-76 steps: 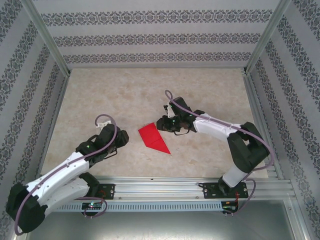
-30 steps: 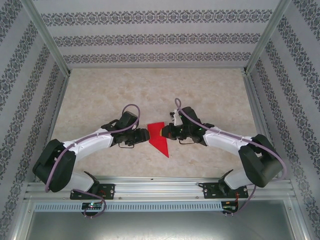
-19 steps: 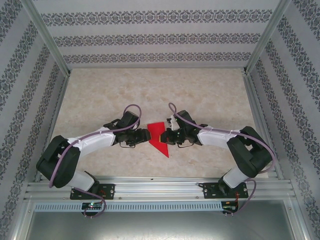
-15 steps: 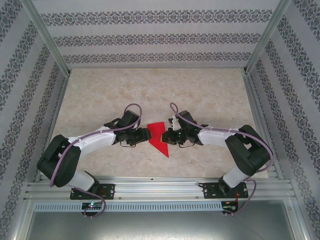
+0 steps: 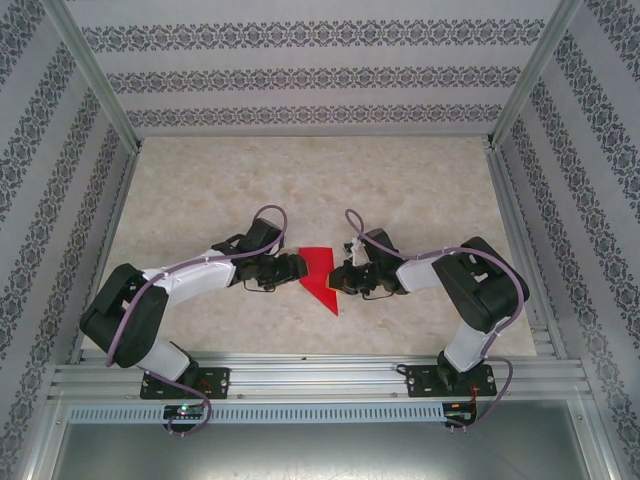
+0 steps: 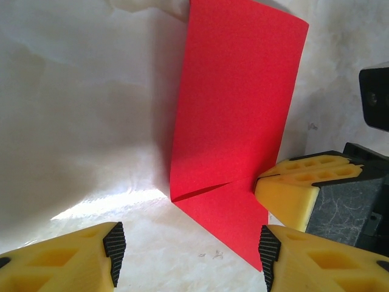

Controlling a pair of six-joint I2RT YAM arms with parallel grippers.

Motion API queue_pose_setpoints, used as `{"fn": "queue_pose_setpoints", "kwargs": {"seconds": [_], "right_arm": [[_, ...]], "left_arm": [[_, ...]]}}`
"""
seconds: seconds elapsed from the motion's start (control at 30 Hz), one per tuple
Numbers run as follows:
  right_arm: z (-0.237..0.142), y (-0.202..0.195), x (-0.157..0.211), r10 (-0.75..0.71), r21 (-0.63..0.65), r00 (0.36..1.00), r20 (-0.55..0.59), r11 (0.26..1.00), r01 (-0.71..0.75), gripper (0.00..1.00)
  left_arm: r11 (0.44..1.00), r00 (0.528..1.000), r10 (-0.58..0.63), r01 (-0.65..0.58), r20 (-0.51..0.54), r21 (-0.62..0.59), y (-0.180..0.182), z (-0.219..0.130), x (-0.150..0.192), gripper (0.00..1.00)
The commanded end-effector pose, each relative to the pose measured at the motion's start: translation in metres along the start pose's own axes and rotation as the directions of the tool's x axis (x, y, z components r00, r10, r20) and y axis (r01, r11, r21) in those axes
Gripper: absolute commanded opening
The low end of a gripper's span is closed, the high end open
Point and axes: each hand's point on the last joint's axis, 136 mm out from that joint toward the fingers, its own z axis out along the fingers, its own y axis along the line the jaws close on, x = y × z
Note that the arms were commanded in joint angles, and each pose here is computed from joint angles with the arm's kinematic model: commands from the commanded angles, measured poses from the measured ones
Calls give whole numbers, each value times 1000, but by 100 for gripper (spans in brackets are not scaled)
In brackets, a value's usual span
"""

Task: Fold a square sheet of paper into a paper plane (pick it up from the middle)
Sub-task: Fold the wing for the fifth time at the center of the table.

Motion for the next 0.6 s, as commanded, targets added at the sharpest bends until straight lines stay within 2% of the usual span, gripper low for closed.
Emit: {"fn": "queue_pose_setpoints", "kwargs": {"seconds": [0.0, 0.57], "right_arm": [[1, -20, 3, 49, 24, 999, 9, 999, -49, 9], [0, -39, 2, 102, 43, 994, 30, 994, -103, 12]], "left_arm": [[998, 1000, -25, 24, 14, 66, -18, 0, -14, 63], [984, 996, -59, 69, -60, 167, -32, 35, -17, 60]]}}
